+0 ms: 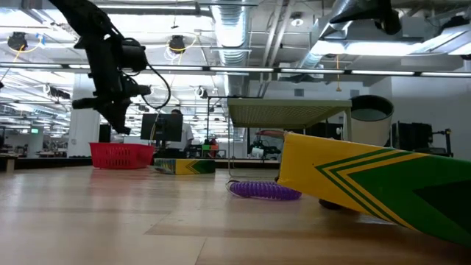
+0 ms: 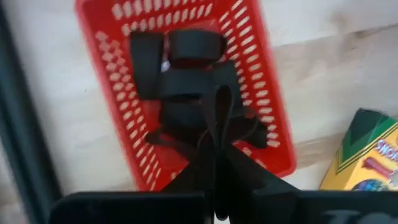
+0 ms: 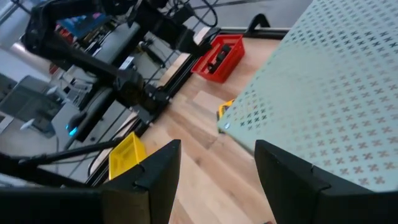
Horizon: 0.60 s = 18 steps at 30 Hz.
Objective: Pick & Place Office Desk Supplies
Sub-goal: Put the black rubber band into the red bin
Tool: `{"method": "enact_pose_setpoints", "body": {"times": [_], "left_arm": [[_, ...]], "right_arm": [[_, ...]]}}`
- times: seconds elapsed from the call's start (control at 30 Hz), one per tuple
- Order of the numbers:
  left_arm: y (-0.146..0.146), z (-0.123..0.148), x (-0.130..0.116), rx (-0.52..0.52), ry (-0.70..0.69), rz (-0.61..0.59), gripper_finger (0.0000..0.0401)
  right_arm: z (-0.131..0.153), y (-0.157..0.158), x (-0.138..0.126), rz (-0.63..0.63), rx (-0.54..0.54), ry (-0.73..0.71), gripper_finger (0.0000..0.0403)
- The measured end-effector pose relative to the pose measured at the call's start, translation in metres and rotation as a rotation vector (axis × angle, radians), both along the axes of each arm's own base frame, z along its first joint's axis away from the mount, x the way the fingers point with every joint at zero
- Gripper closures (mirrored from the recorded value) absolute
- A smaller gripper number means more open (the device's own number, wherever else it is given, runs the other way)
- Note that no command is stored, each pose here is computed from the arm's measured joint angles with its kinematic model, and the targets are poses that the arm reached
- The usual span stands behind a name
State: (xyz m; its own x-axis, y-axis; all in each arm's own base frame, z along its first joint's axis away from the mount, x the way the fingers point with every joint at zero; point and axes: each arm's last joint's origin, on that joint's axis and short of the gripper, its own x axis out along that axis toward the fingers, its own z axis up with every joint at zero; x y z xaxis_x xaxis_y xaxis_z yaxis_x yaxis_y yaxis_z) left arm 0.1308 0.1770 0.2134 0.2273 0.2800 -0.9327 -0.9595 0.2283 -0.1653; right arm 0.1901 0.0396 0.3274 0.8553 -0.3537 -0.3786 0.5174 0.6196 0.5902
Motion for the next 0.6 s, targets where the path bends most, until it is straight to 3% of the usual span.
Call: {"method": "enact_pose_setpoints", "body": {"times": [0.13,0.43,0.6], "left_arm": [[0.002,0.0,0.001,0.03,0.001,-0.027,0.0375],[0.003,0.002,0.002,0.061,-0.005,-0.049,0.0244],[-0.001,0.013,-0.001,0.129,-0.029,-0.045,0.0191]], "right_arm": [[0.0,-0.004,0.001,-0.004,0.01,0.003,0.0201],[0.0,-0.005,0.002,0.006,0.023,0.006,0.0201],[0.0,-0.005,0.002,0.01,0.021,0.008,0.0201]]}}
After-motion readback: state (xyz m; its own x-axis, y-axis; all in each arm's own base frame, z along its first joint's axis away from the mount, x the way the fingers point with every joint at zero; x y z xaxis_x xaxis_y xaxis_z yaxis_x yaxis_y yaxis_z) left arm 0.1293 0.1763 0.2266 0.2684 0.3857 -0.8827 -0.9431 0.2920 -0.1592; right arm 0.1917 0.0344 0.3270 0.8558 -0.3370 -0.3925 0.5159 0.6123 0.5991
